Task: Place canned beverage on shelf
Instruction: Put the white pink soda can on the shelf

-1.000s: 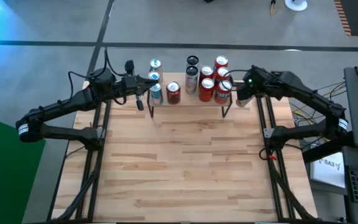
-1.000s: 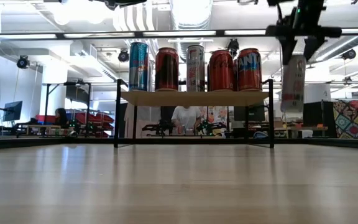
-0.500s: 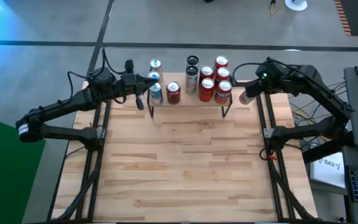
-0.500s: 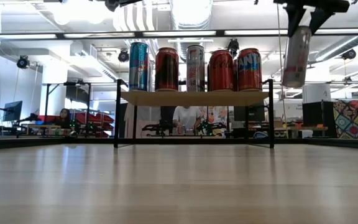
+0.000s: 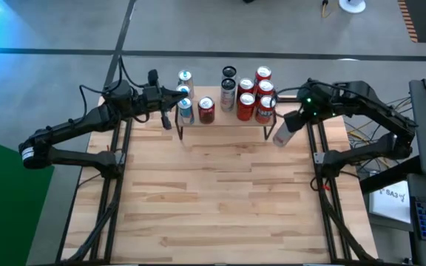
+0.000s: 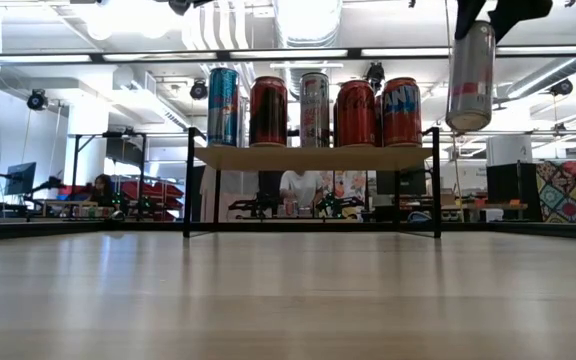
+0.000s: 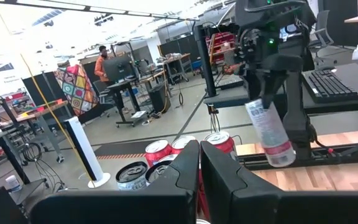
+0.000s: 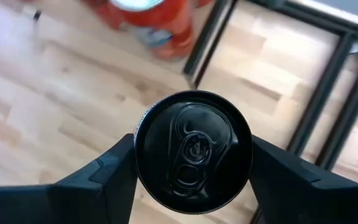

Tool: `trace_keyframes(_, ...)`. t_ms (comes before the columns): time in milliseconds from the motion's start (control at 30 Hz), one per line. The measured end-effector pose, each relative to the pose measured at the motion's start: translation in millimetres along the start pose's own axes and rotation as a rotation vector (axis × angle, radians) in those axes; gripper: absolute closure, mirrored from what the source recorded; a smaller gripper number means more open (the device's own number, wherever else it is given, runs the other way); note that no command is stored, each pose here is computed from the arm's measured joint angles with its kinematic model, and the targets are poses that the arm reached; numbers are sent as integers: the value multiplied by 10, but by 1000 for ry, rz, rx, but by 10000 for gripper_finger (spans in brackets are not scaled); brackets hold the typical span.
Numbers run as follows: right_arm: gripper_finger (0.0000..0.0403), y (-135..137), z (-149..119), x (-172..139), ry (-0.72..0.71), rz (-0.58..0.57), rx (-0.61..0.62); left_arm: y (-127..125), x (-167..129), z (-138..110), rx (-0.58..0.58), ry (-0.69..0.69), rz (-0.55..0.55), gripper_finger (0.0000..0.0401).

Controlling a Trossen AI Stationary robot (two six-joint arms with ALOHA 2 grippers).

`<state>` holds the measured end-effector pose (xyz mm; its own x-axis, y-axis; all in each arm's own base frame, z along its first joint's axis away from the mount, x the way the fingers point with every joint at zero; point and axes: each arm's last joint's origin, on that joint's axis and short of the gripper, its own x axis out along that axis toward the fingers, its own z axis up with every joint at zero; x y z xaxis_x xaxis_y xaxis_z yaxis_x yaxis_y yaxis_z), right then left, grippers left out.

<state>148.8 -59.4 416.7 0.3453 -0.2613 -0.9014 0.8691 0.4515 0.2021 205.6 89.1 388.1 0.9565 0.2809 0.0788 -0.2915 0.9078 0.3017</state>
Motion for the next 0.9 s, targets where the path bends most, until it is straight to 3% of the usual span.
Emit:
trace_keyframes(133, 162, 125, -54, 24, 23, 33, -63, 2, 0, 5, 1, -5, 2, 401)
trace_keyframes(500, 162, 756, -45, 204, -53, 258, -199, -2, 22, -13, -9, 1, -1, 401)
trace_keyframes(900, 162, 1354, 244, 283, -134, 236, -326, -12, 10, -37, -24, 32, -11, 401)
